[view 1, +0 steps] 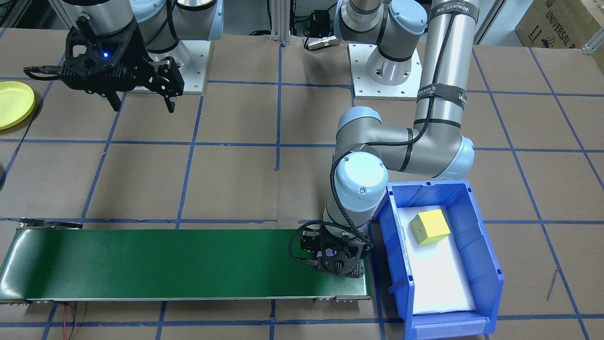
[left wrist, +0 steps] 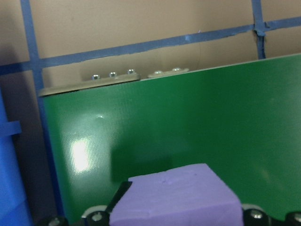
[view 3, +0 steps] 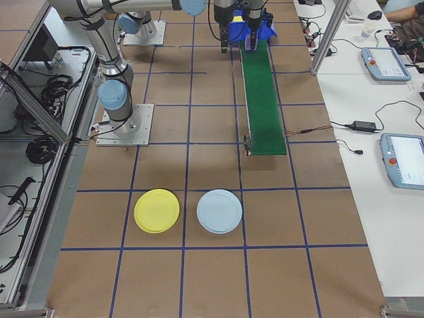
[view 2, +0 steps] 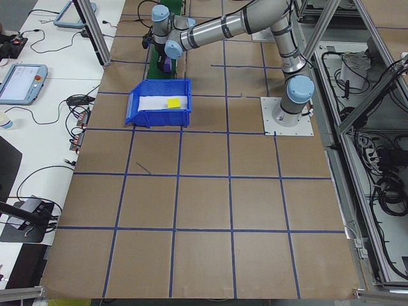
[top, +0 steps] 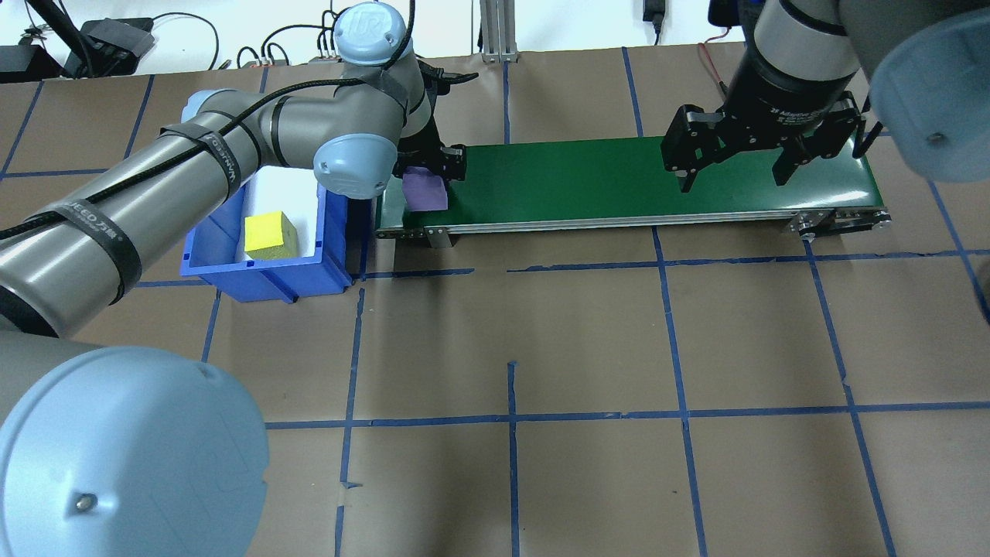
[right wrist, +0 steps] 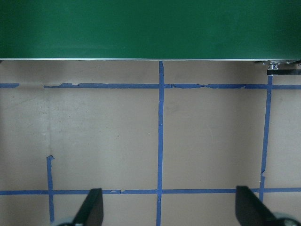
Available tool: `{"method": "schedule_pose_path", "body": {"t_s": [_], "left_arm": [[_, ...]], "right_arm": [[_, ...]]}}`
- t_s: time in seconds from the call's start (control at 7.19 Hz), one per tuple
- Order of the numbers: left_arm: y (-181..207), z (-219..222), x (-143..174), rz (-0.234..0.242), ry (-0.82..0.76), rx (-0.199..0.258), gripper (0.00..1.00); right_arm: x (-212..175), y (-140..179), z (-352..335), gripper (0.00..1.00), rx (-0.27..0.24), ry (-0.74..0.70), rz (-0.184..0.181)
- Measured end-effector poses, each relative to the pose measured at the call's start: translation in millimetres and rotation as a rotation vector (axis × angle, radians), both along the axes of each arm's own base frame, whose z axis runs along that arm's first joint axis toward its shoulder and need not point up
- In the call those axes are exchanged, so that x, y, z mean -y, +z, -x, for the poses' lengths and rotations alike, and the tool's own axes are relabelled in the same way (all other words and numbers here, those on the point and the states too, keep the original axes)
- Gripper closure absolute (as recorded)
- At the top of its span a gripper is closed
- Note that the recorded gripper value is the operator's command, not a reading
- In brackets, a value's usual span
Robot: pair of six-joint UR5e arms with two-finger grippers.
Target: Move block left to right into plate
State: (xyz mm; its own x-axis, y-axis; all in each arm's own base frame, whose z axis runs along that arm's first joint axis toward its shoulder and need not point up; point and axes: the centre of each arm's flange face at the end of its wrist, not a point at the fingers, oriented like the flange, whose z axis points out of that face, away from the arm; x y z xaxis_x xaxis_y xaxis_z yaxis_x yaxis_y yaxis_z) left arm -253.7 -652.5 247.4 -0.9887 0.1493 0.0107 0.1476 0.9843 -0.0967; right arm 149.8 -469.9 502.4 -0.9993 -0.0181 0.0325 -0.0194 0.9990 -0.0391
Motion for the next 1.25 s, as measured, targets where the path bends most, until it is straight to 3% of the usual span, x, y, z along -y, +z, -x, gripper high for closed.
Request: {"method": "schedule_pose_path", "body": {"t_s": [0.56,0.97,1.25], "left_arm": [[35,2,-2,0.051,0.037,-0.033,0.0],[103,12,-17,0.107,0.133,-0.186,0.0],[131,-6,-20,0.128,0.123,-0.196,0.0]], "right_arm": [[0,0,1,0.0,0.0,-0.001,-0.001],[0,0,1,0.0,0.0,-0.002,0.0],[0,0,1,0.0,0.0,-0.001,-0.001]]}}
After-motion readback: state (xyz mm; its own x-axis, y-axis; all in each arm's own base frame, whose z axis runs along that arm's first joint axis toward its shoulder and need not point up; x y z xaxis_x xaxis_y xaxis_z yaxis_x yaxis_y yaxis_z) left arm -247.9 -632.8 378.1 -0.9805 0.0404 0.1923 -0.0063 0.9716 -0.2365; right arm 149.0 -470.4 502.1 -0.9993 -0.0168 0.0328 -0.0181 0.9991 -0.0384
